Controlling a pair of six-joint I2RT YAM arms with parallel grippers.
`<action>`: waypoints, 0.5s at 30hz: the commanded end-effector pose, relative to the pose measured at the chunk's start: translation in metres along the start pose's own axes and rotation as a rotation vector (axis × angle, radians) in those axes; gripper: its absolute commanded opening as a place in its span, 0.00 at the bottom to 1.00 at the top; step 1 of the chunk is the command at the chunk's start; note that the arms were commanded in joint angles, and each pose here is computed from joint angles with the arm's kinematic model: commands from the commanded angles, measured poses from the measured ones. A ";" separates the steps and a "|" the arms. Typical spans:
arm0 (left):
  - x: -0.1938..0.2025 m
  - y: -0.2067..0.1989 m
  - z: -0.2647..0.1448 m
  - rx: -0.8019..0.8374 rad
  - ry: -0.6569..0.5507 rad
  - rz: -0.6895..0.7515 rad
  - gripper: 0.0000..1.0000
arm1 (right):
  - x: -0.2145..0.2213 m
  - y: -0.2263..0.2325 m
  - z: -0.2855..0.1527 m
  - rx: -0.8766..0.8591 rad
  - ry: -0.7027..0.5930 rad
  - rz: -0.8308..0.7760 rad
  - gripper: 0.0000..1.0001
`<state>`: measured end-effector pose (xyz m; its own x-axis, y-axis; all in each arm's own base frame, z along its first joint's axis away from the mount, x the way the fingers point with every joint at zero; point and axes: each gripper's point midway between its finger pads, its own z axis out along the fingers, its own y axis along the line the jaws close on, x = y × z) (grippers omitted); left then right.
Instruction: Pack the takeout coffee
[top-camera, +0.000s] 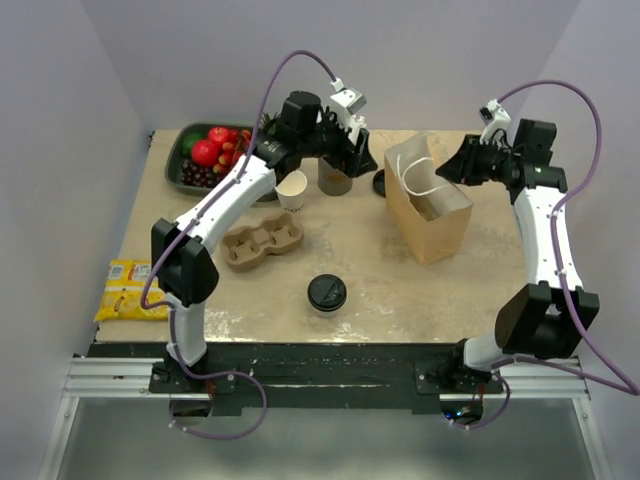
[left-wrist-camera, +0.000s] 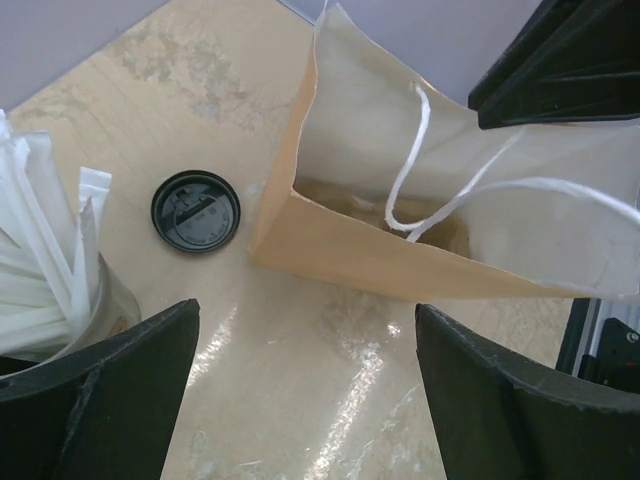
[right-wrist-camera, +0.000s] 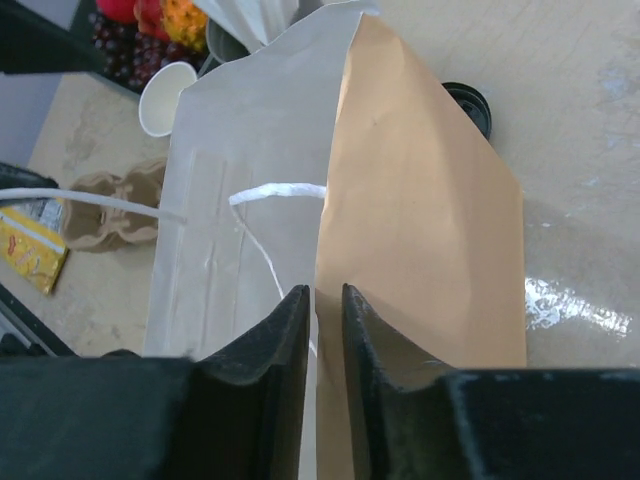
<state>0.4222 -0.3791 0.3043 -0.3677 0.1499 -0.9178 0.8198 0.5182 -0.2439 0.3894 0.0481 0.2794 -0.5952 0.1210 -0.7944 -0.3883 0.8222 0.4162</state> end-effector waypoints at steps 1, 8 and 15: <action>-0.011 -0.007 0.003 0.063 -0.024 -0.068 0.92 | -0.041 -0.003 -0.007 0.058 -0.093 -0.058 0.35; 0.006 -0.023 -0.030 0.083 0.026 0.026 0.92 | -0.056 0.005 -0.036 0.117 -0.075 -0.224 0.64; 0.096 -0.052 -0.116 0.194 0.221 0.396 0.97 | -0.054 -0.002 -0.049 0.211 -0.086 -0.257 0.65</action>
<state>0.3480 -0.3327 0.2638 -0.3202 0.3484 -0.8809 0.8949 0.4164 -0.1606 0.3953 0.0233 0.3335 -0.4647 -0.0185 -0.8853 -0.3896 0.9021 0.1857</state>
